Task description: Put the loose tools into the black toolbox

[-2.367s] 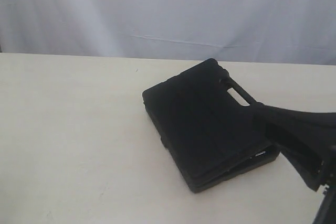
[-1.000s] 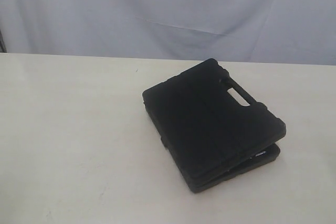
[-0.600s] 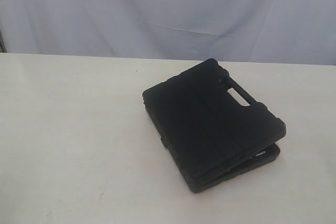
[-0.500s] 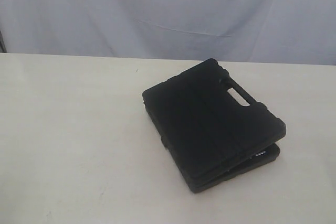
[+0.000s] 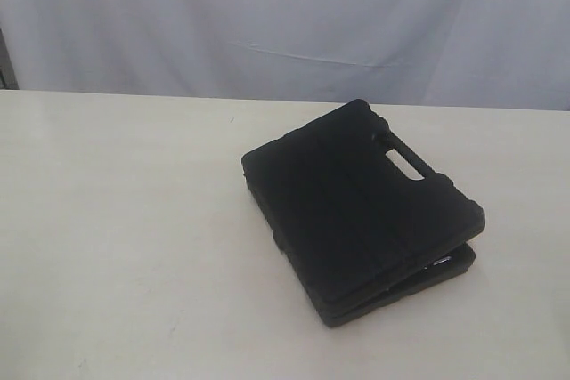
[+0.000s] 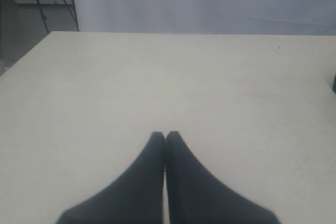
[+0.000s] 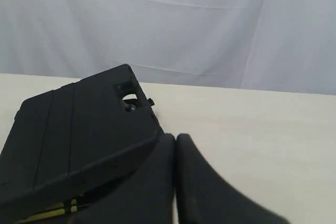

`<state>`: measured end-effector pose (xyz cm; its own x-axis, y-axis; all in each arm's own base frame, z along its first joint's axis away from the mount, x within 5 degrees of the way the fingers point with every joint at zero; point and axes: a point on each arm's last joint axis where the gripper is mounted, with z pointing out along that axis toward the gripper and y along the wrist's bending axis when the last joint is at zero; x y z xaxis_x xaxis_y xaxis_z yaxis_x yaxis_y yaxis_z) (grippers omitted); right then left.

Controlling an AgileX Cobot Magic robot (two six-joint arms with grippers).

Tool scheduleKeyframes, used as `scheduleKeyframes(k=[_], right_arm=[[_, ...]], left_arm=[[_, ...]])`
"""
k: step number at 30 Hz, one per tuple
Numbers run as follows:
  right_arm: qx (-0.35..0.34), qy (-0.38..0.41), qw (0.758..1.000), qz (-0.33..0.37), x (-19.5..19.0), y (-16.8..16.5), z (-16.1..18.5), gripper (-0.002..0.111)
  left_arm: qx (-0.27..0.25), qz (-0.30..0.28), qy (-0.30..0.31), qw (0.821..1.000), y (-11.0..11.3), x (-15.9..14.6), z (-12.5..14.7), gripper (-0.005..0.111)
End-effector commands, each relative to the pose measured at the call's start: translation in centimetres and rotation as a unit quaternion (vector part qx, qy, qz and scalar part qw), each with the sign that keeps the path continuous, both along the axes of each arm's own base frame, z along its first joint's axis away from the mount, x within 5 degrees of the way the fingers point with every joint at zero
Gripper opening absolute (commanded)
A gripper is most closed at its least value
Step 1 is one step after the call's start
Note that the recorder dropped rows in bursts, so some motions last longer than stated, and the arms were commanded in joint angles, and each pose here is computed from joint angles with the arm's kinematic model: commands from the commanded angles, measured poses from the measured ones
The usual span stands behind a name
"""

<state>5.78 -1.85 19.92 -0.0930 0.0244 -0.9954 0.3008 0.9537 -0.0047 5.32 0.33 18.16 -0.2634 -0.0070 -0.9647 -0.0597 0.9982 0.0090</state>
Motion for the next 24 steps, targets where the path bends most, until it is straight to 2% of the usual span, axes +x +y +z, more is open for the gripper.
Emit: scheduleKeyframes(k=[1,11,24], right_arm=[[0.01,0.015,1.0,-0.004,-0.1,0.0,-0.4,-0.001],[0.035,0.078,0.996,-0.009,-0.3,0.0,-1.6,-0.001],[0.039,0.075,0.996,-0.012,-0.7,0.1,-1.8,-0.001]], left_arm=[[-0.001,-0.002,-0.006,1.0,0.0,0.0,0.1,0.0],[-0.001,-0.002,-0.006,1.0,0.0,0.0,0.1,0.0],[-0.001,-0.002,-0.006,1.0,0.0,0.0,0.1,0.0]])
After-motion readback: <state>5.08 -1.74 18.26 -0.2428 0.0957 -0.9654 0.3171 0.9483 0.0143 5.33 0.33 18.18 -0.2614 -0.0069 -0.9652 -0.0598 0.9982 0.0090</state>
